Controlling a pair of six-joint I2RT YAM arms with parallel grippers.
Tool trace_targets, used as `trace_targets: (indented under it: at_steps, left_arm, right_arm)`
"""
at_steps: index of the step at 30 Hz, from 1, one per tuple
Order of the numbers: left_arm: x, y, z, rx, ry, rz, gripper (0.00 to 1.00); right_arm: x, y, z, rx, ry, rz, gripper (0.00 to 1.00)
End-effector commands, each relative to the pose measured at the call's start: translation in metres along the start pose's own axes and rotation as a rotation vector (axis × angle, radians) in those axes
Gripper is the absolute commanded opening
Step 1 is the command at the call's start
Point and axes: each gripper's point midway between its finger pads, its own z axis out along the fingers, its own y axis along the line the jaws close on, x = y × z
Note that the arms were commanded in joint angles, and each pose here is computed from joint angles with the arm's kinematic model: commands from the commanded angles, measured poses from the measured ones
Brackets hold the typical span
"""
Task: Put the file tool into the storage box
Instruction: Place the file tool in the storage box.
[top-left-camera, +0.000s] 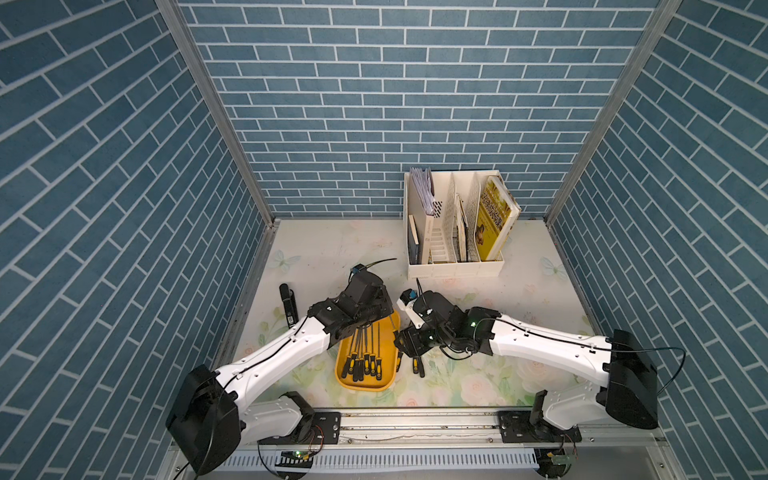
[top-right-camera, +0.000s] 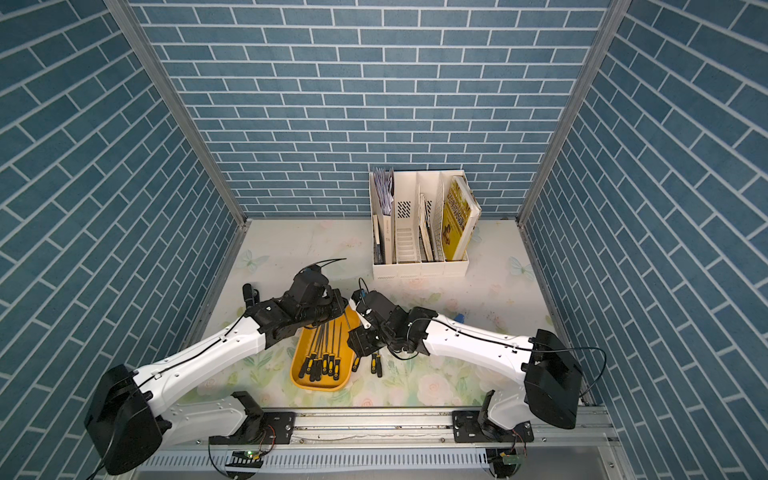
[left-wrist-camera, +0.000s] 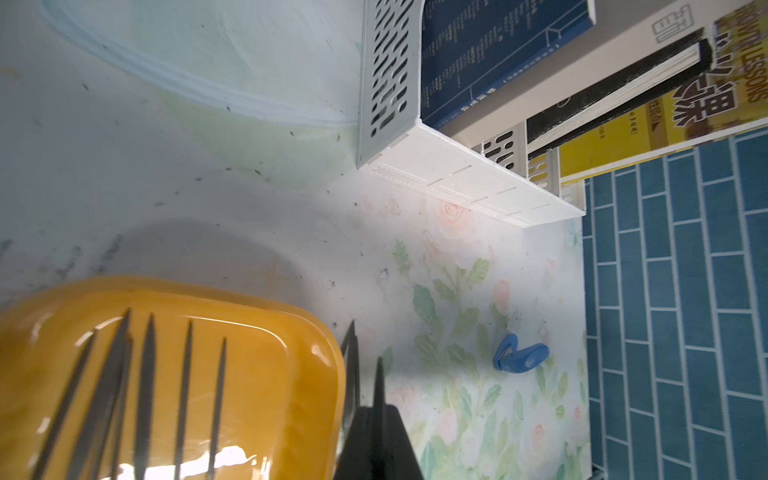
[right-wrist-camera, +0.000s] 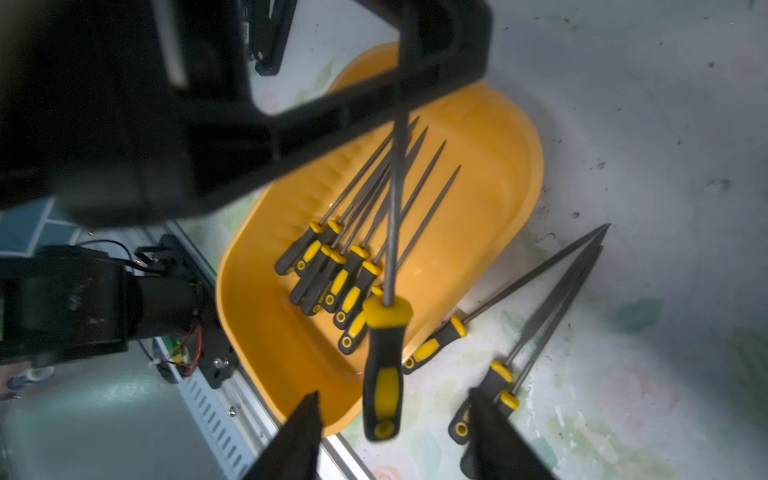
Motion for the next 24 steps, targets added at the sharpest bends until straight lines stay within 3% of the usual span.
trace_targets:
  at_steps: [1,8,24]
  left_arm:
    - [-0.011,0.021,-0.014,-0.117,0.027,0.162,0.00]
    - [-0.001,0.055,-0.006,-0.272,0.126,0.326,0.00]
    - [0.031,0.097,0.020,-0.375,0.231,0.367,0.00]
  right_arm:
    - [-0.006,-0.018,-0.026,0.048,-0.027,0.024,0.76]
    - [0.024,-0.059,-0.021,0.093,0.038,0.093,0.78]
    - [0.085,-0.076,0.032,0.121,0.241,0.103,0.70]
